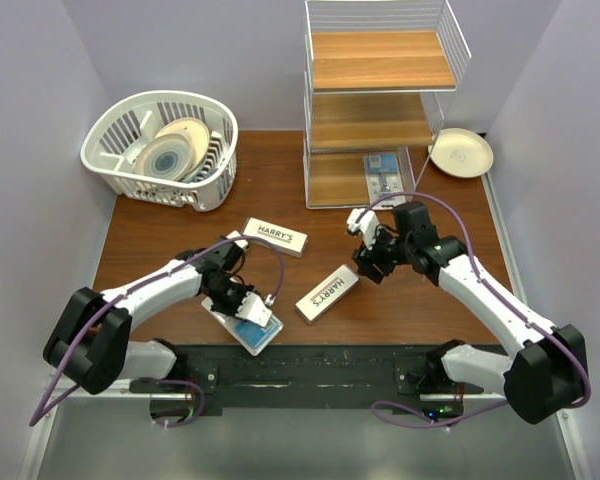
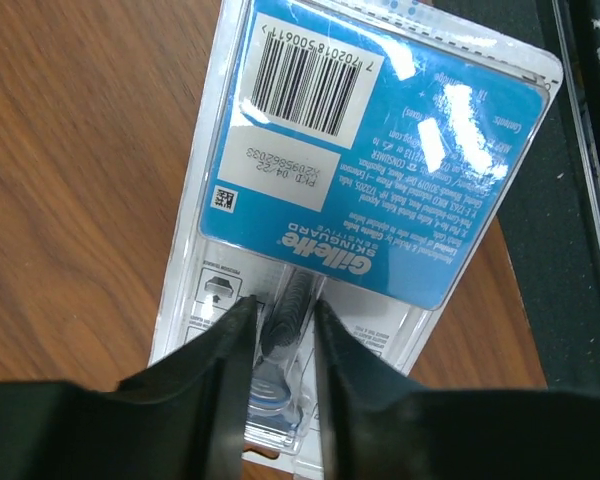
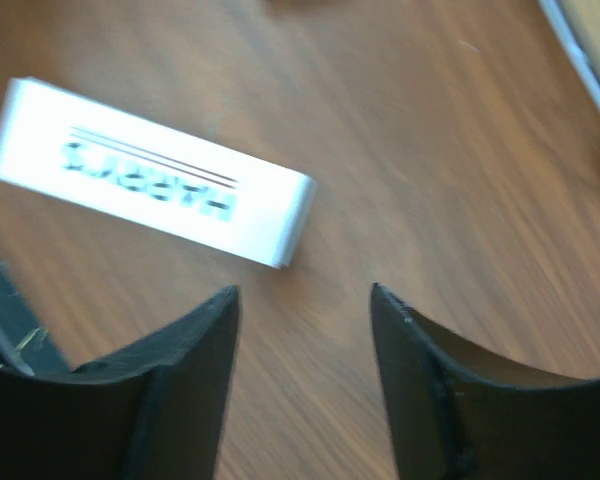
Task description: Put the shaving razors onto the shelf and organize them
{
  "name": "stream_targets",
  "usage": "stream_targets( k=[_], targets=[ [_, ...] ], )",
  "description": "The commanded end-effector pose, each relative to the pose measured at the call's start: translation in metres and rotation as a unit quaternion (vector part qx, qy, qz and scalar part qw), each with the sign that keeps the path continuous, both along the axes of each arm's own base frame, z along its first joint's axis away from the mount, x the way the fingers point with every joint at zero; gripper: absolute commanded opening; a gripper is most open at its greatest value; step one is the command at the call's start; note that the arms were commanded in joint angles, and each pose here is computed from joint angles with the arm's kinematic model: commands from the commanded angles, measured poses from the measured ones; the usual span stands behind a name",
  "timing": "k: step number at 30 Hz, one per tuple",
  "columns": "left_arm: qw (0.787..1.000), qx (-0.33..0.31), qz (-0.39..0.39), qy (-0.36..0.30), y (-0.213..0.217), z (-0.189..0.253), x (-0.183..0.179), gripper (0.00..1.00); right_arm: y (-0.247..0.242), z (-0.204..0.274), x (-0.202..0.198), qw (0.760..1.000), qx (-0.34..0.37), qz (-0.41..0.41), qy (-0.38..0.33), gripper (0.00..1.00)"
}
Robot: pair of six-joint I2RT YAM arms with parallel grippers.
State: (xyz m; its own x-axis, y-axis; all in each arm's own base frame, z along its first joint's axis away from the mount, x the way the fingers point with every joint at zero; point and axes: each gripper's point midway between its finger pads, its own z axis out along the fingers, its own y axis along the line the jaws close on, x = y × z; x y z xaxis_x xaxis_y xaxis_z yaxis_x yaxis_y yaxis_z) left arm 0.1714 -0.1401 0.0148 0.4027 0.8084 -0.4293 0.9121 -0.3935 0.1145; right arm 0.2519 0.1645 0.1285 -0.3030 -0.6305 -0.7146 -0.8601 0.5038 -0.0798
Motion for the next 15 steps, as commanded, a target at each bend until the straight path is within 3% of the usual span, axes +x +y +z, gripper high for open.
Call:
stream_targets(
  k=[1,2,6,15],
  targets=[
    [1.0,-0.001,0.026,0.008,0.0,-0.009,-0.004,0.25,0.044,0.003,-0.031,0.981,0.026,0.19,-0.008,0.91],
    [0.999,0.0,0.03,0.01,0.001,-0.01,-0.004,0.22,0.045,-0.001,-0.038,0.976,0.015,0.217,-0.007,0.99],
    [0.997,-0.008,0.069,0.021,-0.002,-0.01,-0.005,0.13,0.057,-0.017,-0.04,0.947,-0.023,0.321,-0.028,0.99],
    [0.989,-0.004,0.145,0.024,0.009,-0.004,-0.012,0.03,0.078,-0.051,-0.027,0.903,-0.066,0.425,-0.015,0.99]
  ],
)
